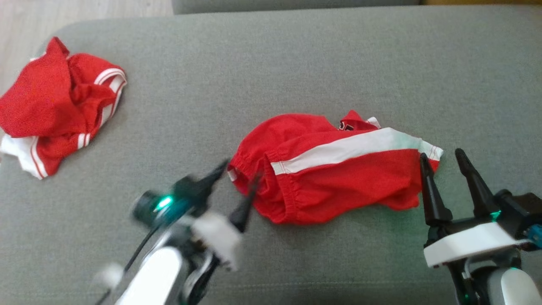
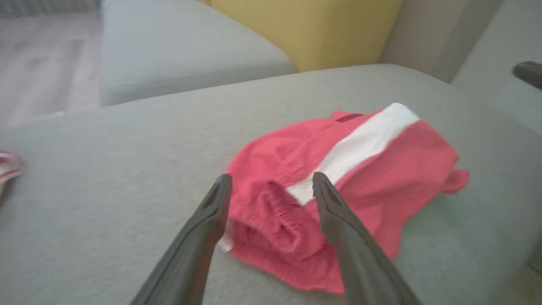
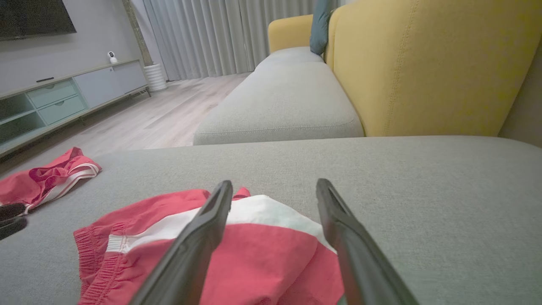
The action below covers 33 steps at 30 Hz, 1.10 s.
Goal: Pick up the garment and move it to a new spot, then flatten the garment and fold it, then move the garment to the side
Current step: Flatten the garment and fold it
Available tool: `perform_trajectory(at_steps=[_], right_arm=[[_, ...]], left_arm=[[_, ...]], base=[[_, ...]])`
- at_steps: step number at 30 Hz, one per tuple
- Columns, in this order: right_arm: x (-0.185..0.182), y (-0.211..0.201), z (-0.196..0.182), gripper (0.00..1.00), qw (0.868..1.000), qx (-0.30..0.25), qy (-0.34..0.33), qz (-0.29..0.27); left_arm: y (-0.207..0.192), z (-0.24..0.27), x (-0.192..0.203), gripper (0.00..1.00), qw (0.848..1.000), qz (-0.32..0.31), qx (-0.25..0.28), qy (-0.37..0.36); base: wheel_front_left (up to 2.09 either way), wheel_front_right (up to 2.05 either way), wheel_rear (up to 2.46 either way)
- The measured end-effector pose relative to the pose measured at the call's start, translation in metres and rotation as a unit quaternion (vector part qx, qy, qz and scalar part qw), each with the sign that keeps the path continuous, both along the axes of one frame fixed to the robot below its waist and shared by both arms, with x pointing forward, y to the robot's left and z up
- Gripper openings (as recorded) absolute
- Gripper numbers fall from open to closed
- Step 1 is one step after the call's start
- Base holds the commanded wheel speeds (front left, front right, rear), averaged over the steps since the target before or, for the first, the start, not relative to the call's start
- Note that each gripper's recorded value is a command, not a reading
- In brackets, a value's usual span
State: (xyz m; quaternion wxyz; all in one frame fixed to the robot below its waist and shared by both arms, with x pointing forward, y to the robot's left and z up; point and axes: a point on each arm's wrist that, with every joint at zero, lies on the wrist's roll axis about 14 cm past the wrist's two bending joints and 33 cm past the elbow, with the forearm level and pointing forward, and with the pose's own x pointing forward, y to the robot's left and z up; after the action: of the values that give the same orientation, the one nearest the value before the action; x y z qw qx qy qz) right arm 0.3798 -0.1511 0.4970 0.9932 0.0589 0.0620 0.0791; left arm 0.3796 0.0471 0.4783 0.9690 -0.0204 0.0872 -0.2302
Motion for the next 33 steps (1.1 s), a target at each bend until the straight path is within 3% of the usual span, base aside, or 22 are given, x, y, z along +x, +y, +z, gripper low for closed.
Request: perform_trajectory(at_steps=[5,11,20,21,22,23,24,29,33], right_arm=[[0.004,-0.003,-0.006,1.00,1.000,0.000,0.008,-0.004],[0.001,-0.013,-0.017,1.00,0.999,0.001,0.026,-0.021],[0.004,-0.022,-0.024,1.00,0.999,-0.001,0.035,-0.034],[0.004,-0.022,-0.025,1.00,0.999,0.000,0.037,-0.034],[0.004,-0.022,-0.026,1.00,0.999,0.002,0.039,-0.035],[0.005,-0.023,-0.027,1.00,0.998,0.003,0.040,-0.037],[0.005,-0.024,-0.029,1.00,0.998,0.003,0.043,-0.039],[0.007,-0.044,-0.041,1.00,0.996,-0.002,0.070,-0.059],[0.010,-0.077,-0.064,1.00,0.988,-0.029,0.129,-0.075]], left_arm=[[-0.047,-0.020,0.005,1.00,0.992,-0.086,0.005,0.092],[-0.061,-0.060,0.001,1.00,0.977,-0.108,0.013,0.185],[-0.061,-0.069,0.020,1.00,0.978,-0.097,0.007,0.186],[-0.062,-0.069,0.021,0.87,0.978,-0.097,0.005,0.184],[-0.062,-0.068,0.023,0.22,0.978,-0.096,0.000,0.183],[-0.063,-0.067,0.025,0.22,0.979,-0.095,-0.003,0.179],[-0.063,-0.068,0.026,0.00,0.980,-0.094,-0.004,0.178],[-0.062,-0.069,0.031,0.00,0.980,-0.092,-0.006,0.174],[-0.063,-0.073,0.032,0.00,0.980,-0.092,-0.008,0.176]], base=[[0.00,0.00,0.00],[0.00,0.00,0.00],[0.00,0.00,0.00],[0.00,0.00,0.00],[0.00,0.00,0.00],[0.00,0.00,0.00],[0.00,0.00,0.00],[0.00,0.00,0.00],[0.00,0.00,0.00]])
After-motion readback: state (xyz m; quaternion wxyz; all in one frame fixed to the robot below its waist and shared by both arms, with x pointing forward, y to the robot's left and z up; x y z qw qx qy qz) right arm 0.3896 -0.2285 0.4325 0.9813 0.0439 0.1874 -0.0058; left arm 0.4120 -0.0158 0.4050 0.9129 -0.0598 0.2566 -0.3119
